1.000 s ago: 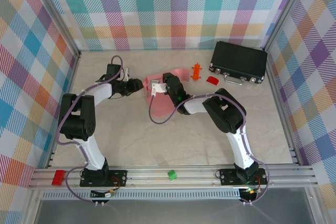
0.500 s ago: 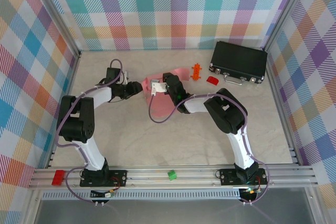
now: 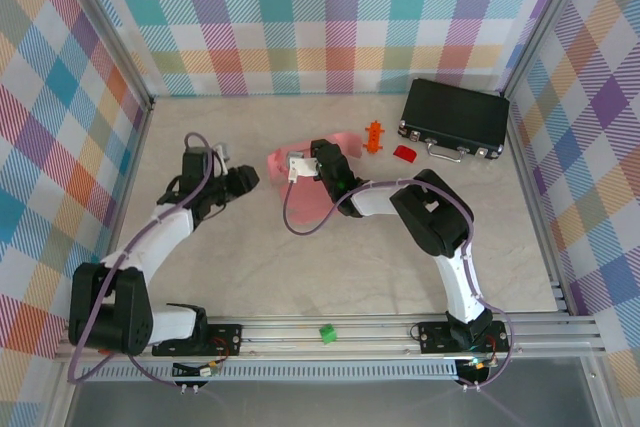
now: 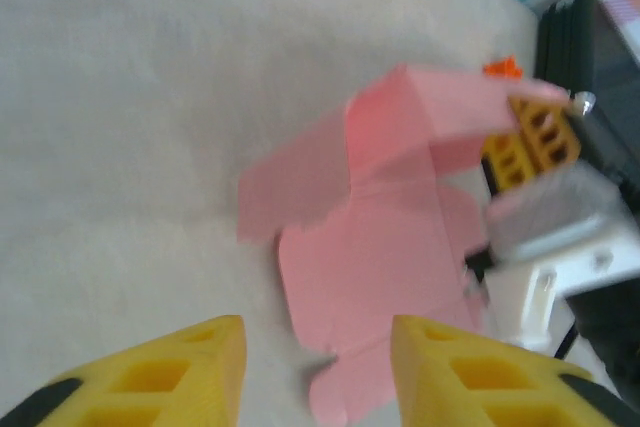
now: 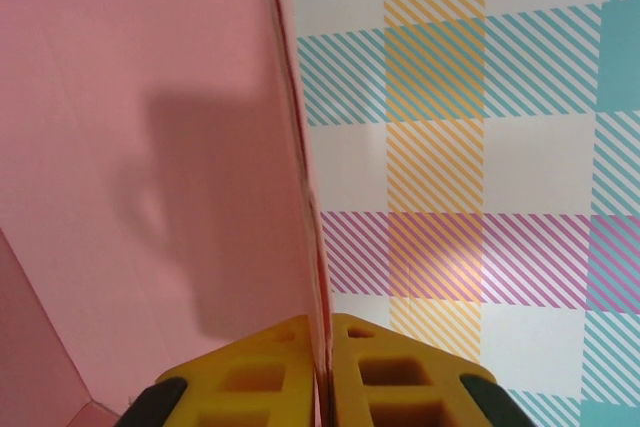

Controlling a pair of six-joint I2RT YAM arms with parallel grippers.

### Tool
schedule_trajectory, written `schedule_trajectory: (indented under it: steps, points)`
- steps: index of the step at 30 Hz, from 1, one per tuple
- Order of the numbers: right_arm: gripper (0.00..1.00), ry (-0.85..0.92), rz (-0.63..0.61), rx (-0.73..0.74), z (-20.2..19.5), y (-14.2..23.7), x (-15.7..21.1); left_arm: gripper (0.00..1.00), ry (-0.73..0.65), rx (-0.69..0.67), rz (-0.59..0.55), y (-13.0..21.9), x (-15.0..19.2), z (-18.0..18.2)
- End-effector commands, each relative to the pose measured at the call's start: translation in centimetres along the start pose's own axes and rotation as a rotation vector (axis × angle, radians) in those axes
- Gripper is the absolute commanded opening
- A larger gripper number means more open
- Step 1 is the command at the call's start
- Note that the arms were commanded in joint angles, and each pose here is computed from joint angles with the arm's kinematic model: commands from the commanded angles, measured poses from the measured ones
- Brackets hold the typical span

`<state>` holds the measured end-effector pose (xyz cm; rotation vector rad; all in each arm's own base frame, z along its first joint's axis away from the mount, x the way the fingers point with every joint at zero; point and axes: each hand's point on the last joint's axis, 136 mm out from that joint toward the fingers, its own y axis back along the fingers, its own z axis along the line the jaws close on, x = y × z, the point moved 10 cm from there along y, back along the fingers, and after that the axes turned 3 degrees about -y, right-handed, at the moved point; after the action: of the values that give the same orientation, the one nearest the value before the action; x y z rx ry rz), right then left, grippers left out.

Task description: Fold the paper box

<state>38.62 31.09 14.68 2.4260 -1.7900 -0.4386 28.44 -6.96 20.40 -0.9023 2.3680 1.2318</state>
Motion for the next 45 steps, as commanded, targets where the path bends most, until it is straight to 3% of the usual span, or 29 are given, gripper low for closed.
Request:
schedule_trajectory:
  steps: [1,5,20,28,32,40,45]
  points:
    - [0.12,-0.009,0.03,-0.015,-0.4,0.7,0.6,0.28,0.109,0.033,0.042,0.0,3.0,-0.1]
    - [0.12,-0.003,0.036,-0.024,0.1,0.6,0.7,0.0,0.156,0.056,0.052,-0.6,5.4,-0.6]
    - [0.12,-0.009,0.041,-0.023,0.2,0.3,0.6,0.0,0.221,0.146,0.154,-8.4,7.4,-2.3]
    - [0.11,-0.007,0.043,-0.026,0.2,0.2,0.6,0.0,0.224,0.141,0.164,-9.3,7.7,-2.1]
    - [0.11,-0.007,0.05,-0.023,0.2,0.1,0.6,0.0,0.231,0.128,0.255,-10.1,8.8,-1.9]
    - [0.11,0.002,0.059,-0.022,0.2,0.2,0.7,0.0,0.176,-0.085,0.334,-9.2,10.8,-0.3]
    - [0.11,0.018,0.065,-0.015,0.3,0.6,1.0,0.0,0.037,-0.258,0.358,-8.8,10.0,0.2]
